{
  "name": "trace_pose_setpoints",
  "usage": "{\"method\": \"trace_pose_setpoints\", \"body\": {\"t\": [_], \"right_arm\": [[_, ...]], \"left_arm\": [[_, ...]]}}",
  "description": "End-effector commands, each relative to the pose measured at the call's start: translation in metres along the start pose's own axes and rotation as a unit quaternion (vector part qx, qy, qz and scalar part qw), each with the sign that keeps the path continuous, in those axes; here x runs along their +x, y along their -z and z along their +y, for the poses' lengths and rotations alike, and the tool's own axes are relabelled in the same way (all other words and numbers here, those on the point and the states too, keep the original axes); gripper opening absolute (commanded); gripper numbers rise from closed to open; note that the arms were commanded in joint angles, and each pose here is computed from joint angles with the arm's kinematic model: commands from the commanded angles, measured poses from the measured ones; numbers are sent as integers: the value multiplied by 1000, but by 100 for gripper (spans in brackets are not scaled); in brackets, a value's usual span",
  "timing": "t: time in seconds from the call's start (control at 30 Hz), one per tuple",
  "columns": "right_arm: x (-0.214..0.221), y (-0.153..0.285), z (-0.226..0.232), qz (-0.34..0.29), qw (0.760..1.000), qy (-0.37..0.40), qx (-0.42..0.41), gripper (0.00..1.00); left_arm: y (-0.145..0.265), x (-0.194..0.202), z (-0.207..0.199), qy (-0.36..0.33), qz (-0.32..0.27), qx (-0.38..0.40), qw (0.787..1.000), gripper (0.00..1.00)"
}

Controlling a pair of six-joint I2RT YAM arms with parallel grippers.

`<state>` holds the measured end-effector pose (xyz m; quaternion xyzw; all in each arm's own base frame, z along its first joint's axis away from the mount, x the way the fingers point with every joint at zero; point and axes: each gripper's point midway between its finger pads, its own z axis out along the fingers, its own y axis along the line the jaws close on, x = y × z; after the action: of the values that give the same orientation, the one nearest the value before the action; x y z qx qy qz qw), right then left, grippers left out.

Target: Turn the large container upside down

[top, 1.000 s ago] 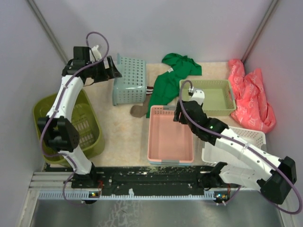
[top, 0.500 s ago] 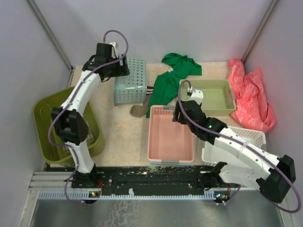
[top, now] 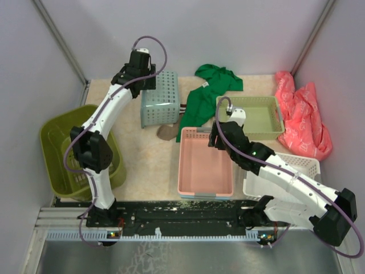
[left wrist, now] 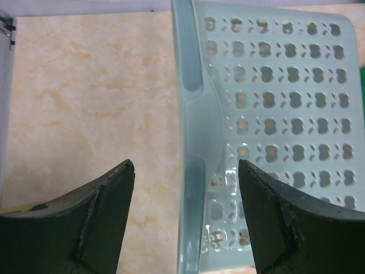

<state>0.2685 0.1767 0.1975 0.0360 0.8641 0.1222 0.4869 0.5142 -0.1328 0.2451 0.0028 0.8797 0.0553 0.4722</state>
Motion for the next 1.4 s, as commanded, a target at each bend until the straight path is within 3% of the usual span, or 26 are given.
{"method": "trace_pose_setpoints", "body": {"t": [0.0,0.27,0.67,1.0,1.13,1.37], "right_arm": [[-9,2,1,-15,1000,-11,-3,63],[-9,3,-1,-15,1000,-10,0,63],[-10,2,-1,-17,1000,-8,2,63],[-12,2,2,-16,1000,-8,-2,63],[-12,2,2,-16,1000,-9,-1,63],[-14,1,4,-15,1000,-8,-1,63]], "left_arm": [[-13,-14,9,-11,-22,-35,999,78],[-29,-14,-3,-12,-19,-20,1000,73],[-43,-8,4,-6,-8,-23,1000,48],[-49,-5,12,16,3,2,1000,19],[-50,-7,21,49,4,33,998,2],[-50,-4,51,134,9,130,982,0]]}}
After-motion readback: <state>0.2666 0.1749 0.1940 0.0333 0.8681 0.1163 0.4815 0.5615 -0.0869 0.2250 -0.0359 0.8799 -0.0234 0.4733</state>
